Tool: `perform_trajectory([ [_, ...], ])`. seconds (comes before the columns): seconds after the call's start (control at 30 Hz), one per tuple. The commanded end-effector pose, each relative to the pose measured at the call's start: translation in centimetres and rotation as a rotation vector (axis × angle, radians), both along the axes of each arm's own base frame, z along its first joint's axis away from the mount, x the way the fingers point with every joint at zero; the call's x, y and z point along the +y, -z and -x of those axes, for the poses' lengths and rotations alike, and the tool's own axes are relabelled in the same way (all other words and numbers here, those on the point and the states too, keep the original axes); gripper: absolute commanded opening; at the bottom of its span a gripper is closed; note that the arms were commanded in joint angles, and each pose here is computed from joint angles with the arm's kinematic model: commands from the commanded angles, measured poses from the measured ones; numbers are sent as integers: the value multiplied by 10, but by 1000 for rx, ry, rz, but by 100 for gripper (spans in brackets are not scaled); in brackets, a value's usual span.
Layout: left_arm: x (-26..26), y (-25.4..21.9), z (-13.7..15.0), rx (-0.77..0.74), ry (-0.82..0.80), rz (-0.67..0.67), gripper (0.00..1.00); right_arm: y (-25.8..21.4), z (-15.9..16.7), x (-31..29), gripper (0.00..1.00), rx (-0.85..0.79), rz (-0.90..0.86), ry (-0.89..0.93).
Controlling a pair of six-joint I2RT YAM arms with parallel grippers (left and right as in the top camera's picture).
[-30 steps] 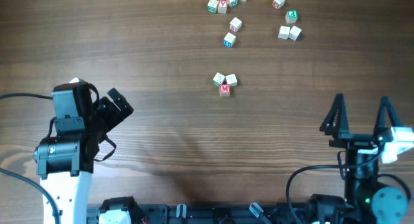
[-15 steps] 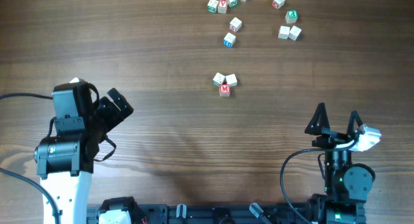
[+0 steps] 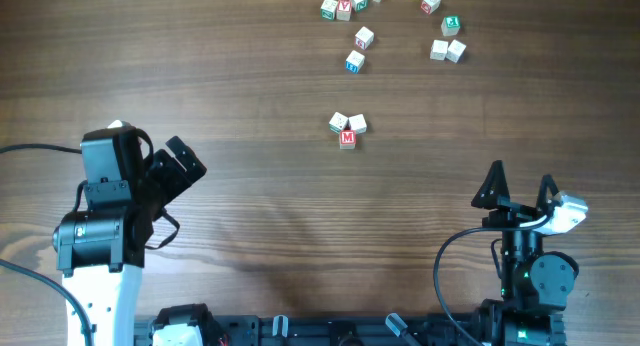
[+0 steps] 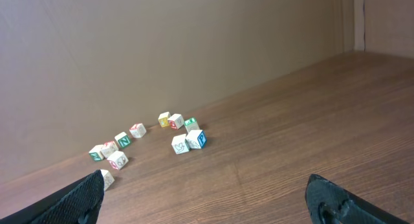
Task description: Form a circle
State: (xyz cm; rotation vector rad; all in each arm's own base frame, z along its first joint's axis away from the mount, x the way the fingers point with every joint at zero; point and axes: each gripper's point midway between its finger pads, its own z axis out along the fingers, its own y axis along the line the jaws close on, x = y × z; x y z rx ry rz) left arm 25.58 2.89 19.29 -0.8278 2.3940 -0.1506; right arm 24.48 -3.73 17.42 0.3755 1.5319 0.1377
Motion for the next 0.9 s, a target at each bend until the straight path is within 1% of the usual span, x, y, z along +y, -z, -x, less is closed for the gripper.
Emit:
perform_trajectory([
  [0.0,4,1,0,1,-18,-7,100,-3,1,-5,100,-13,13,25],
  [0.17,2,-6,3,-25,-14,-9,100,-3,1,-5,100,-13,13,25],
  [0.27,6,-15,9,-76,-28,-64,100,-3,1,-5,100,-13,13,25],
  [0.37,2,-14,16,-175,-12,-96,100,-3,1,-5,100,-13,13,25],
  [0.43,-3,0,20,-242,25,-108,100,-3,1,-5,100,-13,13,25],
  [0.5,-12,15,22,-322,90,-116,100,-3,1,-5,100,-13,13,25],
  [0.53,-21,23,22,-386,150,-119,100,-3,1,-5,100,-13,13,25],
  [0.6,-28,28,22,-485,194,-123,100,-3,1,-5,100,-13,13,25],
  [0.73,-33,23,13,-719,227,-180,100,-3,1,-5,100,-13,13,25],
  [0.87,-38,30,6,-868,240,-198,100,-3,1,-5,100,-13,13,25],
])
